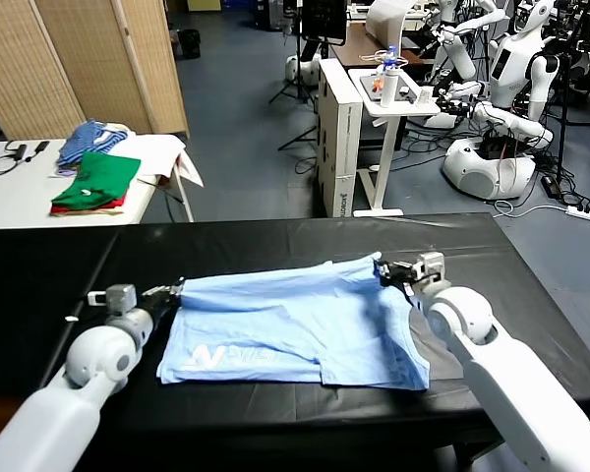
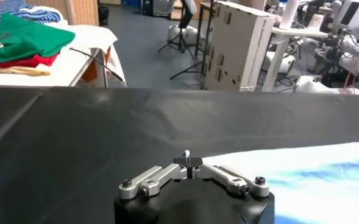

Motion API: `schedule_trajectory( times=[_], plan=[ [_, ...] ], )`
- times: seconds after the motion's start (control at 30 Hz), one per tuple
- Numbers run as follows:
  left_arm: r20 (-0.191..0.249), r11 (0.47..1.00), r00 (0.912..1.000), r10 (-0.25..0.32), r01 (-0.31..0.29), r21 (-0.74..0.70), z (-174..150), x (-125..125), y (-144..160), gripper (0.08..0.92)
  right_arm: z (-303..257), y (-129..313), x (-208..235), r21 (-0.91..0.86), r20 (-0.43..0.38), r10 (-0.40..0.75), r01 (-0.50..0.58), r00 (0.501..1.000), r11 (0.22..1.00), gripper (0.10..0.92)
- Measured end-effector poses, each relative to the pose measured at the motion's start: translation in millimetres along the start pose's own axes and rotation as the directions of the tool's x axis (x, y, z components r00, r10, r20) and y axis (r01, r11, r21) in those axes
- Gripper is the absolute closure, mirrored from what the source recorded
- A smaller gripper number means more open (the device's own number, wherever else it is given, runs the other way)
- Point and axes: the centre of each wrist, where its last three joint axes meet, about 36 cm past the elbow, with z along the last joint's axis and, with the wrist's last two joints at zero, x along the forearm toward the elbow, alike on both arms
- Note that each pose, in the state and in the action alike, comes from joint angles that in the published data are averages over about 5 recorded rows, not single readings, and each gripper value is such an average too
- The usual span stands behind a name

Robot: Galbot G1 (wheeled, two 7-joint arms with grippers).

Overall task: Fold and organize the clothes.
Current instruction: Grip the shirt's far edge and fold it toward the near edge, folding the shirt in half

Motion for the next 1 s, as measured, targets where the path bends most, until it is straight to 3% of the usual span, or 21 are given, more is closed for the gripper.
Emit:
schedule_trajectory(
  times=[0.5, 1.0],
  plan=[
    [-0.01, 1.0, 0.9996, 0.027, -0.027, -0.016, 26.3, 38.8, -10.2, 0.852, 29.3, 10.9, 35.1, 0.031, -0.056, -0.005, 0.006, 0.998, 0.999, 0.883],
    [-0.033, 1.0, 0.9993, 0.019, -0.019, -0.018, 47.7, 45.7, -11.1, 0.852, 59.3, 18.9, 49.2, 0.024, -0.126, -0.011, 0.014, 0.992, 1.0, 0.883]
  ],
)
